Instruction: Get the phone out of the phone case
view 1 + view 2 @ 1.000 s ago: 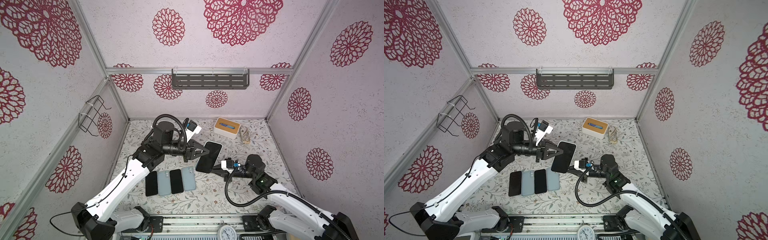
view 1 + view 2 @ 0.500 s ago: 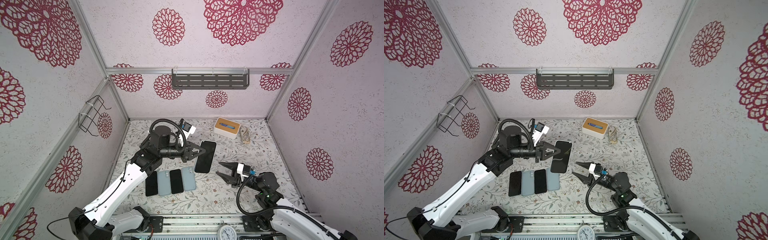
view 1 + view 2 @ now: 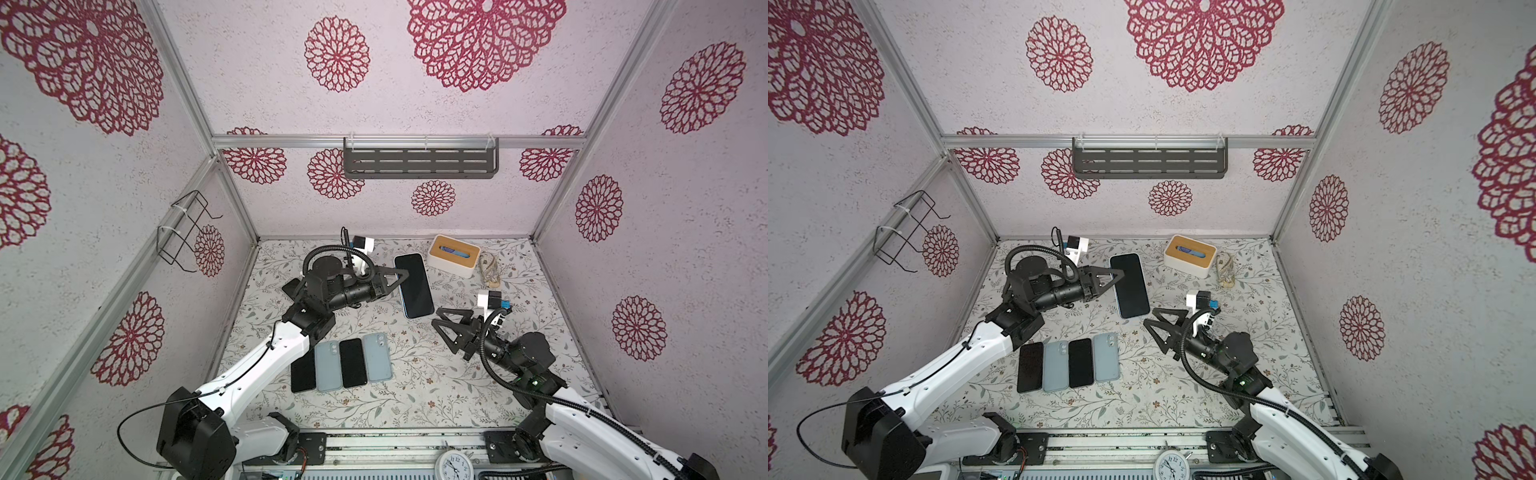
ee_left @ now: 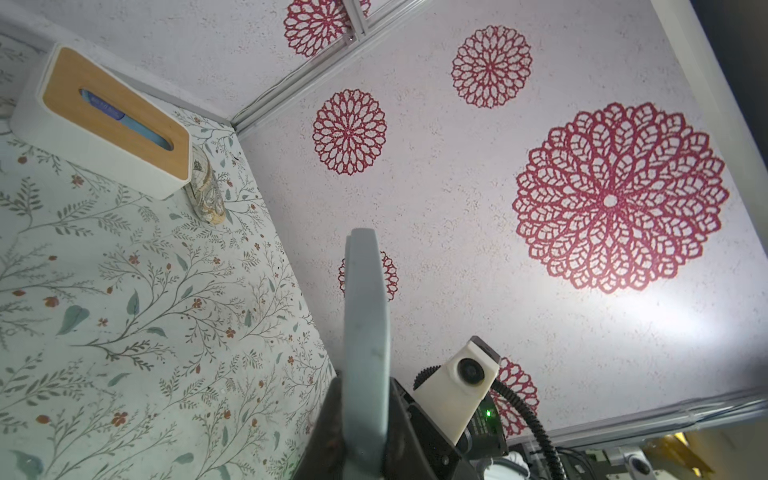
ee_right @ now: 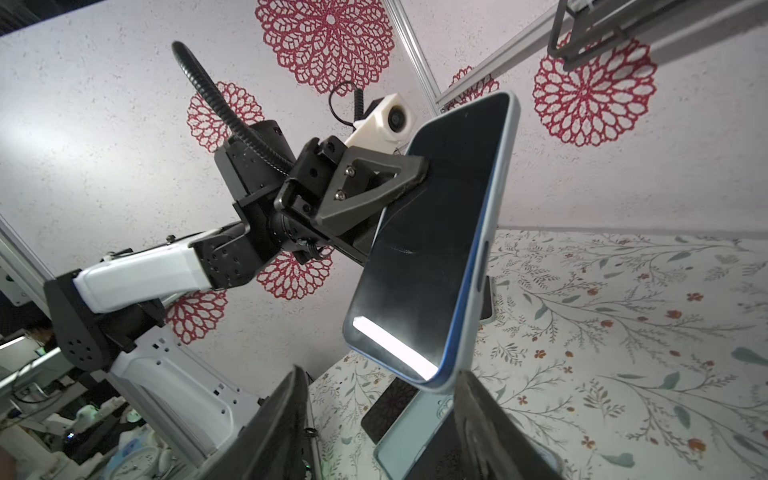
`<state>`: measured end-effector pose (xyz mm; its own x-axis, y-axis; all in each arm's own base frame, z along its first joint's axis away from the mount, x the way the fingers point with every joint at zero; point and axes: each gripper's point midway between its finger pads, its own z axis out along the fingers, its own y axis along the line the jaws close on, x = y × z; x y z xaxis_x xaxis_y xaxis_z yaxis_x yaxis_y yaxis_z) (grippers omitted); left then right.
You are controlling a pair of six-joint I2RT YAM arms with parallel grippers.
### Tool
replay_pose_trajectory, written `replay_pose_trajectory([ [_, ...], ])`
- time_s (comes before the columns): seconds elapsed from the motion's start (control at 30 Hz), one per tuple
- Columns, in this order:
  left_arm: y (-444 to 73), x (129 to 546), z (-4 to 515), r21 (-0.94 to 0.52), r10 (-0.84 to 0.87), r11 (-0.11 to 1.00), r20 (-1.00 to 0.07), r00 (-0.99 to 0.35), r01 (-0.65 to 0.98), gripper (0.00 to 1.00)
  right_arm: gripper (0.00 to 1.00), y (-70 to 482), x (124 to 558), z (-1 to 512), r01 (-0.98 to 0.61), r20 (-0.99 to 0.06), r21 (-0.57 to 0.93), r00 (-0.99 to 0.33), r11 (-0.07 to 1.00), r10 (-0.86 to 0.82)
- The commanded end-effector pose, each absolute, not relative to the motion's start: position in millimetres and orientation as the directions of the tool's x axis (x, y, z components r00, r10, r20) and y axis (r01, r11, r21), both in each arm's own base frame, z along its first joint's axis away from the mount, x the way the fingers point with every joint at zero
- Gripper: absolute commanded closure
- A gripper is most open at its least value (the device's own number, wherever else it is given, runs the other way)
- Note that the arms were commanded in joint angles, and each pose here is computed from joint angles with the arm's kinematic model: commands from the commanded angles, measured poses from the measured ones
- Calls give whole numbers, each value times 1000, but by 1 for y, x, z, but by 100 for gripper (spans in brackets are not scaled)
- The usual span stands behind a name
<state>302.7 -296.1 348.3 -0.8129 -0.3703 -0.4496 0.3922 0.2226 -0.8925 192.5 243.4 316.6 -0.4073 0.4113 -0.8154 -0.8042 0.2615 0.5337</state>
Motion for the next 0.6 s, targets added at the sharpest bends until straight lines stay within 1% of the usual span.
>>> replay_pose_trajectory([
  [0.0, -292, 299, 400, -891, -462, 74, -428, -777, 448, 100, 41, 242, 183, 337, -799, -753, 581, -457, 154, 473],
  [0.07, -293, 299, 400, -896, -467, 56, -414, -782, 441, 100, 41, 242, 182, 335, -794, -741, 593, -471, 137, 478],
  [0.23, -299, 295, 400, -897, -454, 33, -407, -793, 442, 100, 41, 244, 186, 330, -781, -729, 610, -487, 133, 482],
  [0.57, -304, 290, 401, -891, -442, 23, -416, -795, 453, 100, 41, 243, 188, 341, -784, -699, 614, -488, 88, 523],
])
